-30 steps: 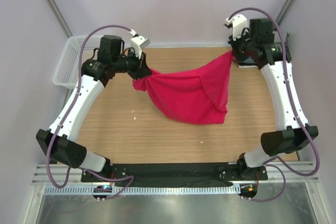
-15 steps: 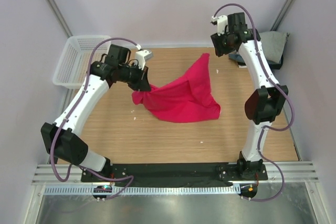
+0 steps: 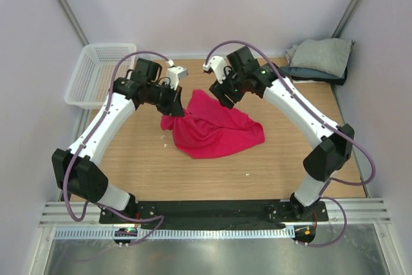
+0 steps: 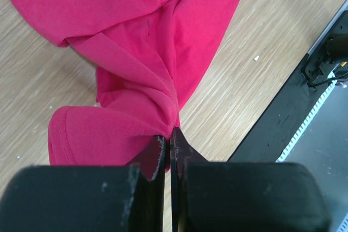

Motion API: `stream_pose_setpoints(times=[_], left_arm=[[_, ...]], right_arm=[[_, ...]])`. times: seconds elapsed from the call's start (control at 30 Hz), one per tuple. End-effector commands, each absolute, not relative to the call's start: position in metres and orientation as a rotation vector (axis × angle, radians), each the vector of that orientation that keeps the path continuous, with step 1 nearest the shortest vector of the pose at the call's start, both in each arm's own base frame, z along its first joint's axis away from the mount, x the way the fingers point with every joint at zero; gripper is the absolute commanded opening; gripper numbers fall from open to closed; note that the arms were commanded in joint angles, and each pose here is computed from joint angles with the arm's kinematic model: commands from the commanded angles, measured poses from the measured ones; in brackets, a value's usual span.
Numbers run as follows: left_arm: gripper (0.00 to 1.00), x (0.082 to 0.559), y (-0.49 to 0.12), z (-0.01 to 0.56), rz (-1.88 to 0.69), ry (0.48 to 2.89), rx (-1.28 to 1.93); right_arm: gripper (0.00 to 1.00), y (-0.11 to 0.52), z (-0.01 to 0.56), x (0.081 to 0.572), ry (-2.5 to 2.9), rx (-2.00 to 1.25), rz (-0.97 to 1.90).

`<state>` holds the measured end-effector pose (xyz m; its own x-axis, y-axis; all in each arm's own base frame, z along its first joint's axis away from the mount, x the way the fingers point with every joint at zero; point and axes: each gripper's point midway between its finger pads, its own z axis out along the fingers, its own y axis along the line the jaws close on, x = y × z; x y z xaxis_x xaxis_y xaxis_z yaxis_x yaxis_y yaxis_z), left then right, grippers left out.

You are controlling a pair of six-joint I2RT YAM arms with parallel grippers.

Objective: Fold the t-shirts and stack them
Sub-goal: Flatten the tshirt out

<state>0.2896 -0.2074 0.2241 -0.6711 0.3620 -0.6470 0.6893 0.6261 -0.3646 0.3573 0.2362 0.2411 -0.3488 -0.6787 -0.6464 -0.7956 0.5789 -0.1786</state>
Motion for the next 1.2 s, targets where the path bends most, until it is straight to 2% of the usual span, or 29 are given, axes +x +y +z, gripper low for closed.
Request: stream_pose_setpoints(times=[0.0,0.1,0.23,0.37,0.5,0.63,0.87,1.17], left_arm=[[0.0,0.291,-0.208,0.223,-0.831,2.333,0.812],[0.0,0.287,-0.202,0.218,-0.8,2.358,0.807],[0.0,0.281,-0.191,0.205,-0.728,2.398,0.796],[0.0,0.287,-0.168,0.188,-0.57,2.462,0.747],[0.0,0.299,-0.145,0.169,-0.418,2.543,0.67],[0.0,0.301,-0.123,0.133,-0.314,2.762,0.595],[0.0,0.292,-0.12,0.099,-0.368,2.948,0.516],[0.0,0.297,-0.112,0.085,-0.434,3.022,0.345]], right_arm=[[0.64,0.245,0.21,0.372,2.18,-1.203,0.288],[0.62,0.259,0.218,0.397,2.141,-1.193,0.279],[0.57,0.282,0.189,0.43,2.153,-1.23,0.292],[0.53,0.307,0.189,0.449,2.107,-1.219,0.378],[0.51,0.327,0.18,0.449,2.064,-1.284,0.454],[0.52,0.348,0.171,0.433,2.016,-1.375,0.485],[0.51,0.368,0.15,0.428,2.02,-1.416,0.476],[0.51,0.401,0.125,0.422,1.921,-1.559,0.382]])
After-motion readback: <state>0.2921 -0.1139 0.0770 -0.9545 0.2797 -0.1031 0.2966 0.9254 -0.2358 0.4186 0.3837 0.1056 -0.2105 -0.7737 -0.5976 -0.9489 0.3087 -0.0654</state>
